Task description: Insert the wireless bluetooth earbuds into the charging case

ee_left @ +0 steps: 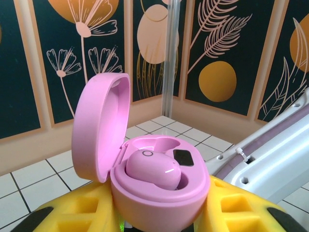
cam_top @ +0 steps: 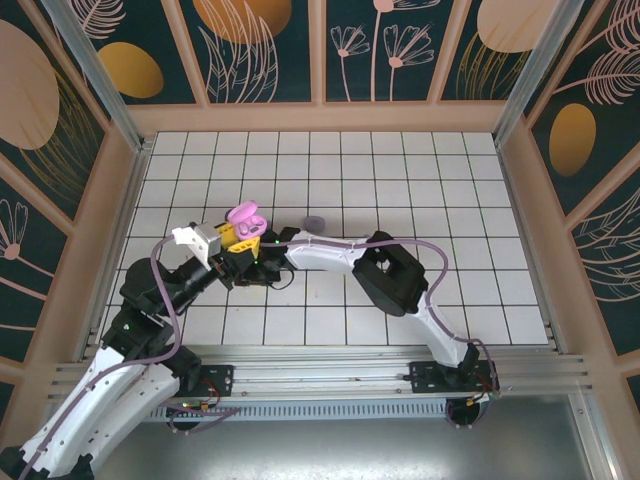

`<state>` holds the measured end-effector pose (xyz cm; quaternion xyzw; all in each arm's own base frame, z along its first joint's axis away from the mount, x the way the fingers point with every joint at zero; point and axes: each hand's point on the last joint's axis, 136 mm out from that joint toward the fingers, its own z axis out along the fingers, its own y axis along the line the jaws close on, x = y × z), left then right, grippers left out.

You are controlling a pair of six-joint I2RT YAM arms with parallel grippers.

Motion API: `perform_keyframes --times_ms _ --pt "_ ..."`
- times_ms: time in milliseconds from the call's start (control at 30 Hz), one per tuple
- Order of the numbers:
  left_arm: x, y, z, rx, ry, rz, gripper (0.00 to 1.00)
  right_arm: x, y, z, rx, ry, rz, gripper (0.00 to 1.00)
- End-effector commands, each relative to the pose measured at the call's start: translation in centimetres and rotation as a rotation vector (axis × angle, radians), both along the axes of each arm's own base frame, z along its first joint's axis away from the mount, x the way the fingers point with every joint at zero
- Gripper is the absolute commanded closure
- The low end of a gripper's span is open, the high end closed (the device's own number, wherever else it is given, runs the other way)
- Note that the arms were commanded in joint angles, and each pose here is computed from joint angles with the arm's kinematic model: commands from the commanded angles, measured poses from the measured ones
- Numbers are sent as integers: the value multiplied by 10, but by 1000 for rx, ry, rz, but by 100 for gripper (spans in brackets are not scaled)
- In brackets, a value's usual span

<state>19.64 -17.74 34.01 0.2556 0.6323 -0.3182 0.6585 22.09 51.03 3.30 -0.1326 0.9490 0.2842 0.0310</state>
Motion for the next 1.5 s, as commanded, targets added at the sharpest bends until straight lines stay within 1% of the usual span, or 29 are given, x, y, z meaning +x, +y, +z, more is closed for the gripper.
perform_keyframes --times_ms 0,133,400,500,700,833,967,1133,1333,1467 --pt "-4 6 17 -11 -45 16 89 -4 -8 -14 -75 4 12 64" --pt "-4 6 17 -9 -47 19 88 -1 -8 -15 -100 -12 13 64" --pt "-3 6 17 -10 -48 17 88 2 -11 -29 -202 -49 52 63" --pt "-3 6 16 -10 -44 17 88 2 -9 -31 -213 -57 64 64" --pt "-3 6 15 -12 -40 16 87 4 -16 -32 -239 -86 63 70" --pt "-3 5 17 -17 -42 13 87 9 -24 -28 -253 -112 56 77" --pt "-4 3 21 -17 -46 4 88 15 -37 -20 -264 -132 36 79" --pt "-2 1 22 -19 -42 -6 88 26 -77 -10 -283 -140 -20 80" --pt "2 -8 17 -25 -27 -40 89 29 -159 -10 -318 -103 -125 80" --pt "8 -16 12 -33 -15 -64 89 24 -215 -17 -357 -76 -195 80"
